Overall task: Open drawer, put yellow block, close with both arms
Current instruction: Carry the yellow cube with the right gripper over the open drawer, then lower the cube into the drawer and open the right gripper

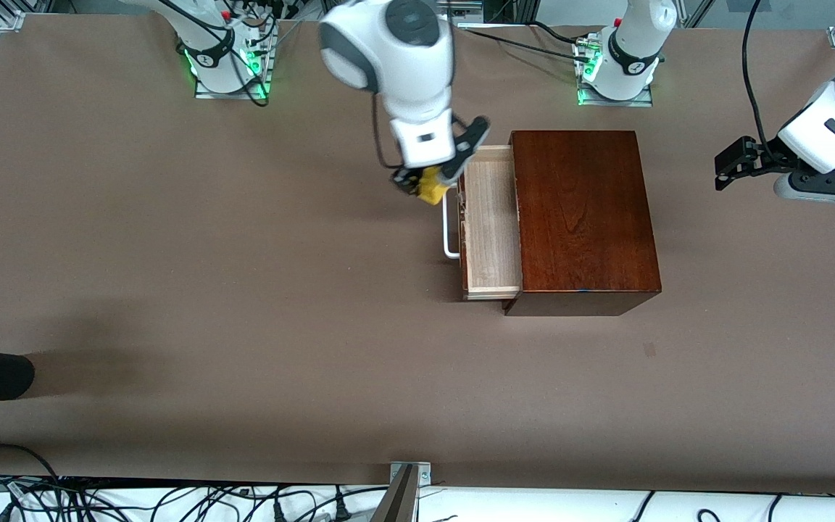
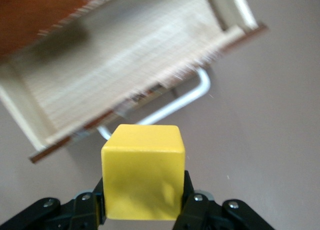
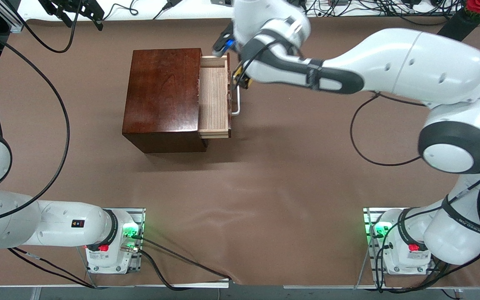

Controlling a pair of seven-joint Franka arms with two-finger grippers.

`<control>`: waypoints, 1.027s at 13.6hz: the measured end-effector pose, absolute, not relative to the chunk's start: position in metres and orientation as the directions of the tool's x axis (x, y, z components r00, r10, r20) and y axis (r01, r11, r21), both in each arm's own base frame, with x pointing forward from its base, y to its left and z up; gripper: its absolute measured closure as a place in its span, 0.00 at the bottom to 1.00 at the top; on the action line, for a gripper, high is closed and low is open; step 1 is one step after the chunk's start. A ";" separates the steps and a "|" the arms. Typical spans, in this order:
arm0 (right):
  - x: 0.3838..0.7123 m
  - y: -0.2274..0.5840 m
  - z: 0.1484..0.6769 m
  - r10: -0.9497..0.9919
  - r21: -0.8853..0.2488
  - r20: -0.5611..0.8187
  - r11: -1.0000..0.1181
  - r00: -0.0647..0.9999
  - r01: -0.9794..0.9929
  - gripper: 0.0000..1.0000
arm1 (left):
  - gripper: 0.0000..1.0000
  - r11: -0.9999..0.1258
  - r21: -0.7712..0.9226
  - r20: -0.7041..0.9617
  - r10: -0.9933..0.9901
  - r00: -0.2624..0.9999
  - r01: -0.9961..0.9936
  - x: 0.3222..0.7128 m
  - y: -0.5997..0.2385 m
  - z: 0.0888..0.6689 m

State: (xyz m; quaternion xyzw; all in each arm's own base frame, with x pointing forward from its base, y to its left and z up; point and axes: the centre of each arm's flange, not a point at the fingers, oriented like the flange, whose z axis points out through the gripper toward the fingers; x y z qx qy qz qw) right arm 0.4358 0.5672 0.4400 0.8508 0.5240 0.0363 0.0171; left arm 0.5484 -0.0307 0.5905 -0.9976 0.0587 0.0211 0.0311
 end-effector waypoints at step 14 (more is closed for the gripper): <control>0.389 0.653 0.370 1.000 0.166 -0.012 -0.014 0.016 0.986 0.45 | 0.00 -0.991 -0.059 -0.046 -0.116 0.992 -0.118 0.548 -0.031 0.590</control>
